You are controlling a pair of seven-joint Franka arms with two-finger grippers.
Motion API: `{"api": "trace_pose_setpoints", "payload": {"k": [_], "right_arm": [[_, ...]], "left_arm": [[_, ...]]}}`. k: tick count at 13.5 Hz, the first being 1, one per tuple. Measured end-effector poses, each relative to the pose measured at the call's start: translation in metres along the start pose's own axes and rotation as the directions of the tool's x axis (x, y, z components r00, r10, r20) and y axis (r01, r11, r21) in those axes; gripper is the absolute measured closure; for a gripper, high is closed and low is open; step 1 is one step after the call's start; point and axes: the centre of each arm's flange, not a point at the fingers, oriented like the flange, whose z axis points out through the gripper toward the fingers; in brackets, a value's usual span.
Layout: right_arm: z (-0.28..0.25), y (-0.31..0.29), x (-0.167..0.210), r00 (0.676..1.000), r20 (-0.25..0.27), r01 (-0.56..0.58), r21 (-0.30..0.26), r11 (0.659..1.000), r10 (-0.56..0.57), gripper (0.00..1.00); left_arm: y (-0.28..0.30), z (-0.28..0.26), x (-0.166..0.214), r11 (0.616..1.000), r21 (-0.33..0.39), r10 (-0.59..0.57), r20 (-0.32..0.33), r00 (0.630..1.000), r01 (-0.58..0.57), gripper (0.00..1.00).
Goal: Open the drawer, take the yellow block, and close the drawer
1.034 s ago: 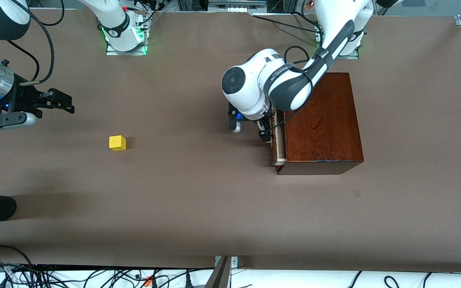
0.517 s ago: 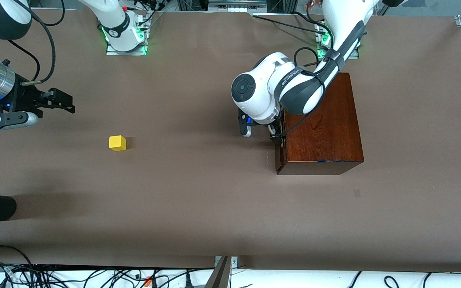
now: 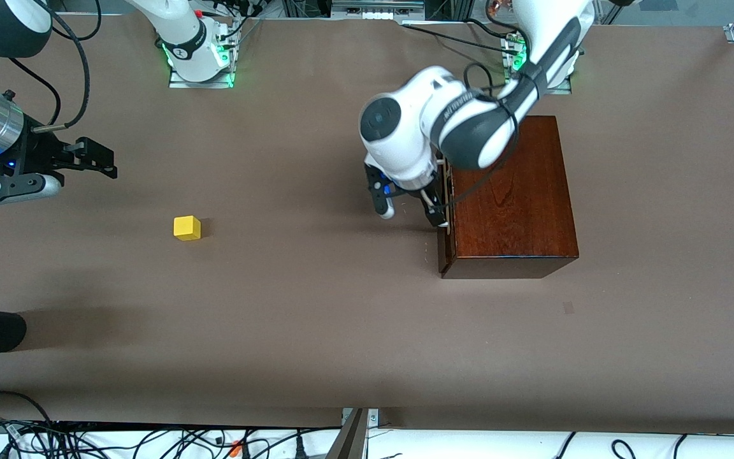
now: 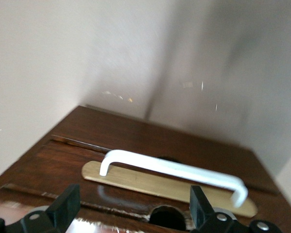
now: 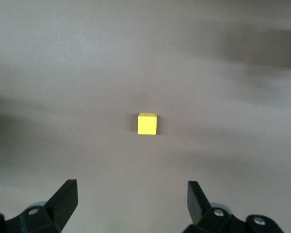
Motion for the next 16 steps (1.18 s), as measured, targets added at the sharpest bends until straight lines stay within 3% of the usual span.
{"api": "trace_pose_setpoints", "payload": {"k": [3,5,8,10,12,16], "right_arm": [[0.0,-0.003,0.001,1.0,-0.001,0.012,-0.029,1.0,-0.012,0.0],[-0.012,-0.004,0.002,1.0,-0.027,0.015,-0.036,0.999,-0.016,0.0],[-0.028,-0.005,0.003,0.998,-0.057,0.016,-0.039,0.999,-0.018,0.0],[-0.028,-0.004,0.003,0.998,-0.058,0.015,-0.042,0.999,-0.017,0.0],[-0.027,-0.002,0.003,0.998,-0.057,0.011,-0.042,0.999,-0.014,0.0],[-0.027,0.0,0.003,0.998,-0.056,0.008,-0.042,0.999,-0.011,0.0]], "left_arm": [[0.014,-0.061,-0.004,0.978,0.009,-0.204,-0.096,0.974,0.206,0.0],[0.007,-0.097,-0.028,0.937,-0.035,-0.349,-0.129,0.928,0.348,0.0],[-0.024,-0.136,-0.085,0.804,-0.113,-0.593,-0.091,0.8,0.584,0.0],[-0.063,-0.155,-0.133,0.712,-0.173,-0.698,-0.08,0.711,0.68,0.0],[-0.102,-0.163,-0.182,0.63,-0.201,-0.773,-0.069,0.631,0.75,0.0],[-0.139,-0.161,-0.264,0.467,-0.266,-0.866,0.055,0.497,0.843,0.0]]}}
